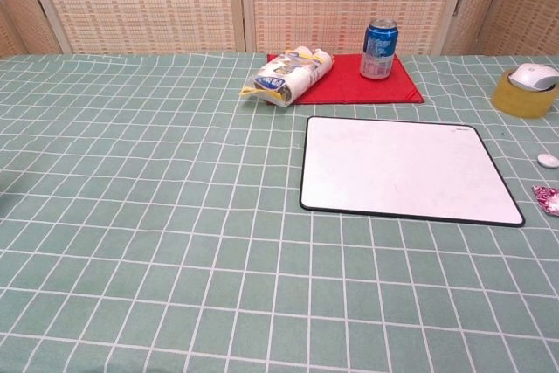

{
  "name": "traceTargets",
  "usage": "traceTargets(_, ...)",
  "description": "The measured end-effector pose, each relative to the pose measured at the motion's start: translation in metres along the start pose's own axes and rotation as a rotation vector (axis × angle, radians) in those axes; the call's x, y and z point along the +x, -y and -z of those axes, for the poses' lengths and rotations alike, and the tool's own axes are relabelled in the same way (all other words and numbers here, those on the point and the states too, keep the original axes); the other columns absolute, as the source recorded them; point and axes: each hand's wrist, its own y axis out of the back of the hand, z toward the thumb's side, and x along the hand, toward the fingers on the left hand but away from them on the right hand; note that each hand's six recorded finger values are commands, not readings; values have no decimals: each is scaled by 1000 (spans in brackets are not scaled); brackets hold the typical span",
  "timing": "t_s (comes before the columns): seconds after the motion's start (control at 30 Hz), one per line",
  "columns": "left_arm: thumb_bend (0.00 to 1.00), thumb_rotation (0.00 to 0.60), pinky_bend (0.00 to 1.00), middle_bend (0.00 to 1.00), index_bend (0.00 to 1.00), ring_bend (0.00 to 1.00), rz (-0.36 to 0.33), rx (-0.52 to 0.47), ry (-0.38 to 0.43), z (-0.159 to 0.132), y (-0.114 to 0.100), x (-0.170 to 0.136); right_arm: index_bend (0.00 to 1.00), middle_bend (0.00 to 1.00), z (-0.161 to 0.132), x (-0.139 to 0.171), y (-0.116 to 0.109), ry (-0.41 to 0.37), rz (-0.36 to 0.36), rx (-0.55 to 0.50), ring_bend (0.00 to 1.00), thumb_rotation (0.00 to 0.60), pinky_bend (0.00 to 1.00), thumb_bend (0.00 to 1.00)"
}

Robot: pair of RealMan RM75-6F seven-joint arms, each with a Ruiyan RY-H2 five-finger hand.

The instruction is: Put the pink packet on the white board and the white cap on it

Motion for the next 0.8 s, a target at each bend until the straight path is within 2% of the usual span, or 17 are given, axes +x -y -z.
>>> traceTargets(0.5, 278, 600, 108, 0, 0, 0, -3, -9, -1, 0, -1, 1, 313, 988, -2, -6, 5, 17, -20, 16, 998, 600, 1000, 205)
traceTargets(0.8, 278, 600, 108, 0, 0, 0, 0, -17, -4, 1, -1, 1, 378, 998, -3, -7, 6, 18, -22, 14, 1000, 600, 1000, 238)
